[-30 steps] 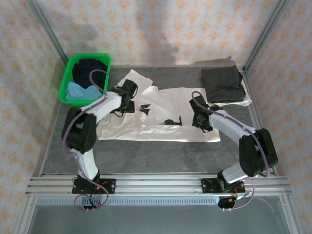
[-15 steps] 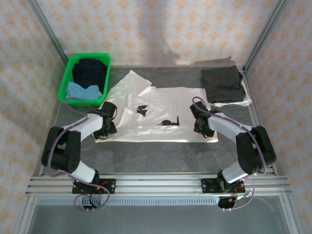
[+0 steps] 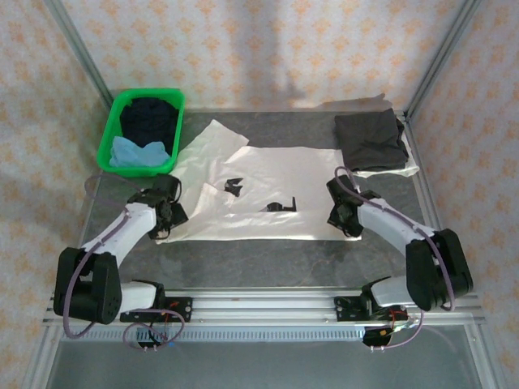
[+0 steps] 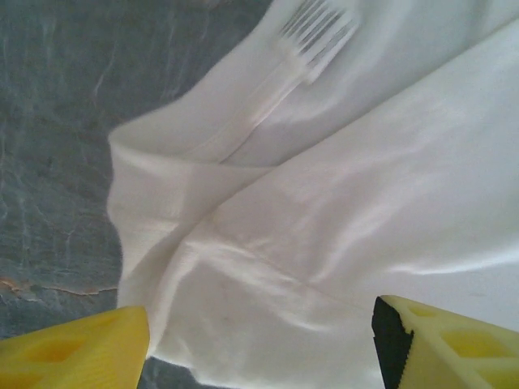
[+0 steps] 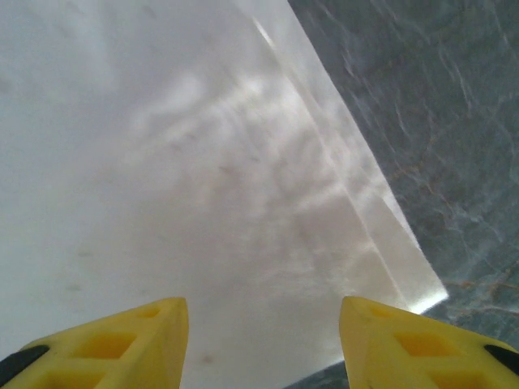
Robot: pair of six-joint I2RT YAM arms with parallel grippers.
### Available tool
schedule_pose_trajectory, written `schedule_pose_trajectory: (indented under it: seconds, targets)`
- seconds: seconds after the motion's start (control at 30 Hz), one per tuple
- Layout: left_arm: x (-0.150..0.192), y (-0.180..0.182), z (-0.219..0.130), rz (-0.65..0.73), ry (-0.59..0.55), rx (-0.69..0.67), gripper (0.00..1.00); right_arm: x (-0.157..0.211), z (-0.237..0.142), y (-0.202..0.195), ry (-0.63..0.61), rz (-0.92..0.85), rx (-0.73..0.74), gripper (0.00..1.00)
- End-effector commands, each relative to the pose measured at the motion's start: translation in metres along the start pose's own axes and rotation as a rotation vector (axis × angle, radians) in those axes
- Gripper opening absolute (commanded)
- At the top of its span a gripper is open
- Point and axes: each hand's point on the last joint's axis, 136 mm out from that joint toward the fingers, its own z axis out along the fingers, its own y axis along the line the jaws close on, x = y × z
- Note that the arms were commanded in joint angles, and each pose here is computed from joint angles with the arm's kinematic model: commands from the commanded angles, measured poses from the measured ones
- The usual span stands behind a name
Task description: Fold and stack the t-shirts
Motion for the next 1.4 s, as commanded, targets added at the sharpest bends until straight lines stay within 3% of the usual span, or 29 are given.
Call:
schedule_pose_trajectory:
  seconds: [0.0,0.13,0.23,0.57,0.83,0.97,1.17,1.37]
  targets:
    - [-0.032,-0.046,-0.026,0.103,-0.088,0.063,0.75,-0.04,-0.021,0.044,-0.093,-0.017,-0.122,0.52]
    - [-0.037,-0.103,-0.013,0.197,-0.052,0.116,0.77,-0.056,-0.004,0.069,-0.086,-0.049,-0.101,0.52]
    - [-0.033,-0.124,0.011,0.197,-0.004,0.143,0.76,-0.042,0.02,0.067,-0.031,-0.047,-0.068,0.51]
    - [0.013,-0.117,0.063,0.161,0.102,0.054,0.76,0.023,0.038,0.01,0.073,-0.026,0.073,0.51]
    - [0.055,-0.092,0.05,0.16,0.115,0.033,0.77,0.03,0.014,-0.019,0.073,-0.036,0.129,0.53]
    - [0.016,-0.103,0.024,0.221,0.021,-0.004,0.82,-0.009,-0.011,0.007,-0.026,-0.078,0.072,0.54]
    - [-0.083,-0.173,-0.011,0.263,-0.13,0.052,0.86,-0.09,-0.032,0.063,-0.202,-0.121,0.015,0.54]
    - [-0.164,-0.23,0.016,0.303,-0.185,0.037,0.85,-0.145,-0.006,0.085,-0.205,-0.173,0.103,0.54]
